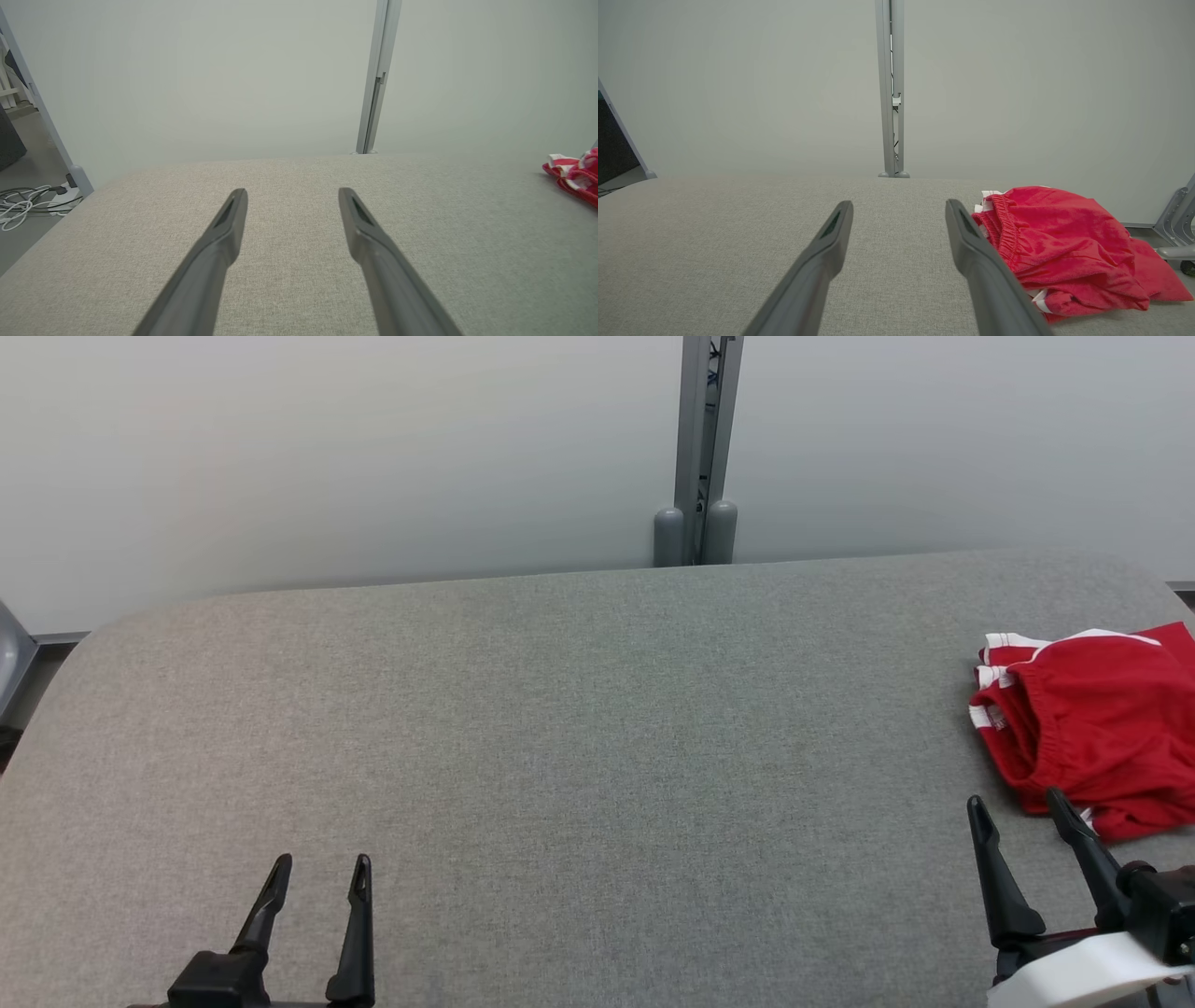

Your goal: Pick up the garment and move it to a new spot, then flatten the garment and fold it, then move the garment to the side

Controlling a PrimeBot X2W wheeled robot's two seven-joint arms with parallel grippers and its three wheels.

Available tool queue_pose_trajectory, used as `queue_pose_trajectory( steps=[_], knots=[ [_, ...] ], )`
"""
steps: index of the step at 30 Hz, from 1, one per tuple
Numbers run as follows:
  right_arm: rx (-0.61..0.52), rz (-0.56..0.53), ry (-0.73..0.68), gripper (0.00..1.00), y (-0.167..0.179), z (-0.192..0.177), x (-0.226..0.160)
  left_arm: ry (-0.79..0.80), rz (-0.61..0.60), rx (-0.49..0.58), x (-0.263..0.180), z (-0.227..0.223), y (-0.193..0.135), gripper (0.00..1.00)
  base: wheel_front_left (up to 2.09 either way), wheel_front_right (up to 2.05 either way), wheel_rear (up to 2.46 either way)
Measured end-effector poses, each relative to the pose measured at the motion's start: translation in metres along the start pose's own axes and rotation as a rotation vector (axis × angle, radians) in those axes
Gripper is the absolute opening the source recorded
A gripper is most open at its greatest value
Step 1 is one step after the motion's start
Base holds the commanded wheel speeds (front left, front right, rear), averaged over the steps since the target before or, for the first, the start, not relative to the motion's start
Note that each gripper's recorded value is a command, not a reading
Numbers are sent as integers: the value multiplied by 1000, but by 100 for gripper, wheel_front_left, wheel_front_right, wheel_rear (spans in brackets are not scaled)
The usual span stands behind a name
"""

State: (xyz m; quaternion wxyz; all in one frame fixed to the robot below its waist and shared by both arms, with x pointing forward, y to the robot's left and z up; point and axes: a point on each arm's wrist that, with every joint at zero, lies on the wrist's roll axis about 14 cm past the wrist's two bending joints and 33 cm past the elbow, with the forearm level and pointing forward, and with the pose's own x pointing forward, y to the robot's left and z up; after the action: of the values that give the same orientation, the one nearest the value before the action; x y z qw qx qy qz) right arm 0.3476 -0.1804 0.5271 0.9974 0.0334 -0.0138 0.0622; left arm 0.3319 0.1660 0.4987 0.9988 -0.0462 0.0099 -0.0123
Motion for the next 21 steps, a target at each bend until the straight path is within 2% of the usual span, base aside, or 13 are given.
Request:
queue_pose_trajectory(
  steps=[18, 19, 21],
  knots=[
    [8, 2, -14, 100, 1, 3, 1, 3, 4, 8, 0, 0, 2, 100, 0, 0, 0],
    [8, 2, -14, 0, 1, 3, 1, 6, 3, 7, 0, 0, 2, 0, 0, 0, 0],
    [19, 0, 8, 0, 3, -4, -1, 25, 4, 3, -2, -7, 0, 0, 0, 0, 0]
  ],
)
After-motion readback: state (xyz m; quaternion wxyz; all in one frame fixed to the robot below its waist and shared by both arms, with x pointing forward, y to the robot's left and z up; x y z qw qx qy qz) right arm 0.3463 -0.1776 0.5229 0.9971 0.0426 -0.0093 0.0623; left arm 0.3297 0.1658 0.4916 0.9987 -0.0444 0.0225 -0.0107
